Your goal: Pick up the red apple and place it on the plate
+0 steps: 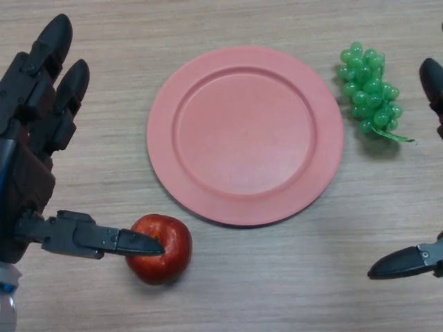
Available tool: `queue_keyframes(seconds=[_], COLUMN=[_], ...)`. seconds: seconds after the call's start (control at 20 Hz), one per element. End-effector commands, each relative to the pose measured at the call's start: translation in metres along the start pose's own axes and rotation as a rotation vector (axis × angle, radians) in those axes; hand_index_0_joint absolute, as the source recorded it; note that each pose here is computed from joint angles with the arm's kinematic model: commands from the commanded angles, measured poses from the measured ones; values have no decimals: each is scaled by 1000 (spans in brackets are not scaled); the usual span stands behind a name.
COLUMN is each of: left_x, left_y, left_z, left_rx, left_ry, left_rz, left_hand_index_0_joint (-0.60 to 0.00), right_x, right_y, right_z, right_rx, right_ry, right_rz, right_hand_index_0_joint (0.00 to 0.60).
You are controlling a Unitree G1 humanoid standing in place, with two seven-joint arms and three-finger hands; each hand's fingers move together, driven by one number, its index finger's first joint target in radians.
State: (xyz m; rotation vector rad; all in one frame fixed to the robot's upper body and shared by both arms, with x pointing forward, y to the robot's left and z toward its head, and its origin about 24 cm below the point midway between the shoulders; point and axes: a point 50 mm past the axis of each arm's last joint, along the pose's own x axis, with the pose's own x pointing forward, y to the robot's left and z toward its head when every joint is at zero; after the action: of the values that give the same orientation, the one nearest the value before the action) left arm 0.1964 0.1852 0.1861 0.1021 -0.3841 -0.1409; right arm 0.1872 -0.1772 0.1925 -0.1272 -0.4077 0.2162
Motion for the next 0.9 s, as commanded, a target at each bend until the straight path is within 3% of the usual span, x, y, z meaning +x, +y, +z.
queue_keyframes(seconds=[0.05, 0.45, 0.7, 0.9], left_x=[-6, -12, -20, -24], left_y=[7, 0, -11, -21], left_z=[32, 25, -13, -44], left_rx=[109, 121, 85, 166], left_ry=[-209, -210, -105, -63], left_rz=[30, 14, 4, -22], left_hand_index_0_joint=[0, 0, 0, 0], right_x=[-3, -2, 0, -2], right_y=[1, 7, 9, 6], right_z=[24, 24, 20, 18], right_rx=[-69, -74, -61, -49], right_ry=[-162, -160, -154, -157], right_rz=[25, 30, 34, 22], right_hand_index_0_joint=[0, 0, 0, 0])
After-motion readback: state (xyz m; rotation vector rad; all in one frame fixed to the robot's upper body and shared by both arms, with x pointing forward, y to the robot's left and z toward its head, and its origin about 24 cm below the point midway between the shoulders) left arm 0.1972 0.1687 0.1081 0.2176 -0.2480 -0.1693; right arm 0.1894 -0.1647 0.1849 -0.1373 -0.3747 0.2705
